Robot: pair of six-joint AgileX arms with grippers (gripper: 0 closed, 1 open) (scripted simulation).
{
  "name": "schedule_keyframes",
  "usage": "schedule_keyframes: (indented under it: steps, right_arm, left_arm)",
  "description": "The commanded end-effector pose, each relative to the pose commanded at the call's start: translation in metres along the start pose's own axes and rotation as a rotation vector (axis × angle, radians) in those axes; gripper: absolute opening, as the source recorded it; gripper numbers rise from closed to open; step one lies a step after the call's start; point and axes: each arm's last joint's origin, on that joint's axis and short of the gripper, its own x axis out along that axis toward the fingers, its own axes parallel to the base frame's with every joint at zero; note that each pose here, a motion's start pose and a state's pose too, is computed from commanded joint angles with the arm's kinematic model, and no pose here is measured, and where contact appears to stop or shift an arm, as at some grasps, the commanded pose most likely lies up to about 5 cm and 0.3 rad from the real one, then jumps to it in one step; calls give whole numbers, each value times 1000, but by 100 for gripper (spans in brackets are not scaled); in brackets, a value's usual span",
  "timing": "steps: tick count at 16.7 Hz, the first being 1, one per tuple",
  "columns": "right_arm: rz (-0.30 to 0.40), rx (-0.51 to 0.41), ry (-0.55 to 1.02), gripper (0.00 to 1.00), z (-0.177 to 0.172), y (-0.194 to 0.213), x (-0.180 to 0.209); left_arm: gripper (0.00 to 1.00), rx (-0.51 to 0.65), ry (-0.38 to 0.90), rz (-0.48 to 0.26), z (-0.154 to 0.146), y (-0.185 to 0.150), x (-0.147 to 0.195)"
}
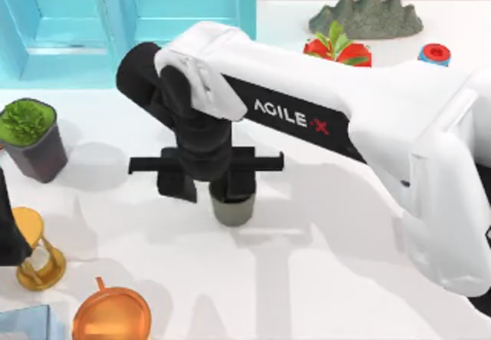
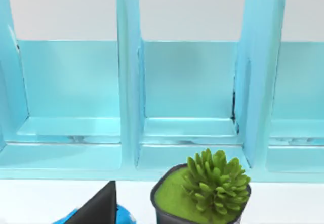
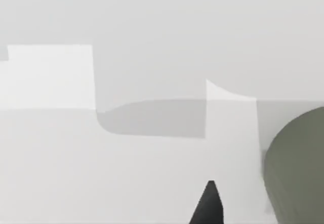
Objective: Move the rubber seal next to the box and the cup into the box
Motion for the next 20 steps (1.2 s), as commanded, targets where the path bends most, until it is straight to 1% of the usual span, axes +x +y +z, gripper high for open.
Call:
schedule_keyframes:
  steps: [3, 4, 12, 14, 16, 20]
  right_arm:
    - [0, 0, 0, 2, 0, 0, 0]
    - [0, 0, 0, 0, 0, 0, 0]
    - [-1, -3, 1, 0, -1, 1, 0]
    - [-2, 1, 1, 0, 1, -4, -5]
    - [-2, 8, 2, 0, 7, -21, -21]
    - [14, 5, -16, 0, 12, -69, -79]
  left_arm:
    - [100, 0, 0, 0, 0, 0, 0]
    - [100, 0, 0, 0, 0, 0, 0]
    - [100, 0, 0, 0, 0, 0, 0]
    - [100, 0, 0, 0, 0, 0, 0]
    - [100, 0, 0, 0, 0, 0, 0]
    - [100, 0, 0, 0, 0, 0, 0]
